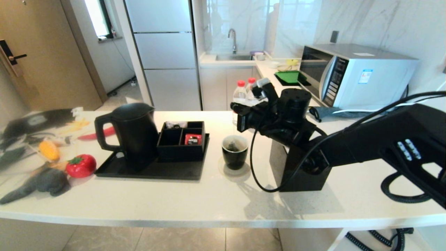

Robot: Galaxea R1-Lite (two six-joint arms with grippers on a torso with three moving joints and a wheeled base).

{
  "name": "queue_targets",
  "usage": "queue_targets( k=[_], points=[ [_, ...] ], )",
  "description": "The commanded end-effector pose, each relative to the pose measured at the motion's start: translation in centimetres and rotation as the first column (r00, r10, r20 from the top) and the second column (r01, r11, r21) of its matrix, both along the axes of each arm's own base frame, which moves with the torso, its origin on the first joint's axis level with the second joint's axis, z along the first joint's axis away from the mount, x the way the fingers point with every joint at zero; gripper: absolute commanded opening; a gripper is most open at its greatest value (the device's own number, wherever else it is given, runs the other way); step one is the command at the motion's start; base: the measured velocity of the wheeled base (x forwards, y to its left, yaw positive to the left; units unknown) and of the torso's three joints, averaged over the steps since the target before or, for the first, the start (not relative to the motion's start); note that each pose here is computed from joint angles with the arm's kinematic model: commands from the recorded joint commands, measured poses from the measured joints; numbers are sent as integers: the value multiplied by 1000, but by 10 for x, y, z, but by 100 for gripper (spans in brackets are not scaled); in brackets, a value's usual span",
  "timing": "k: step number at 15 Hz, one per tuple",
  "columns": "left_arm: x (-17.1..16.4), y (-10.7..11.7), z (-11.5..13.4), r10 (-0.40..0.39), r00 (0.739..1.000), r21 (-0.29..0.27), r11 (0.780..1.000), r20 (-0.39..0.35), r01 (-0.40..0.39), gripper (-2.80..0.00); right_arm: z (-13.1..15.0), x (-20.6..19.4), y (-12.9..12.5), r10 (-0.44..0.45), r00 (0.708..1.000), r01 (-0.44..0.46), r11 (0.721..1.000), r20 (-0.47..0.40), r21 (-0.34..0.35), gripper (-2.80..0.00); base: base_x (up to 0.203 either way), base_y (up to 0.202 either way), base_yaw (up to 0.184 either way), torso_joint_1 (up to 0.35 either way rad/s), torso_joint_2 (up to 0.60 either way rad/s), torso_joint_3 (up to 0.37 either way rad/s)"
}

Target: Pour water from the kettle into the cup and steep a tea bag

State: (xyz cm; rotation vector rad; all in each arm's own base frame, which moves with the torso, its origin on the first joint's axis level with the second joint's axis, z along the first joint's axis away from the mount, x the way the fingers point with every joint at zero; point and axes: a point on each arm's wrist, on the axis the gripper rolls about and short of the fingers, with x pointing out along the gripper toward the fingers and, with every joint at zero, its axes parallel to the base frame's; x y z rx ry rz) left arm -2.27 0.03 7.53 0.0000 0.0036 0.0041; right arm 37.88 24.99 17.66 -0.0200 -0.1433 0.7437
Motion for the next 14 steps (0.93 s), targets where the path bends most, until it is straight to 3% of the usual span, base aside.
queue_targets(
  k=[1,8,14],
  points=[
    [0,0,0,1,1000,0,1000,1,-1,-280,-14,-3,1,7,1000,-7,1000,-20,-14,-280,0,0,0,0,0,0],
    [0,0,0,1,1000,0,1000,1,-1,-280,-31,-9,1,12,999,-14,999,-44,-42,-280,0,0,0,0,0,0],
    [0,0,0,1,1000,0,1000,1,-1,-280,0,-10,-1,10,1000,-11,1000,22,2,-280,0,0,0,0,0,0]
  ],
)
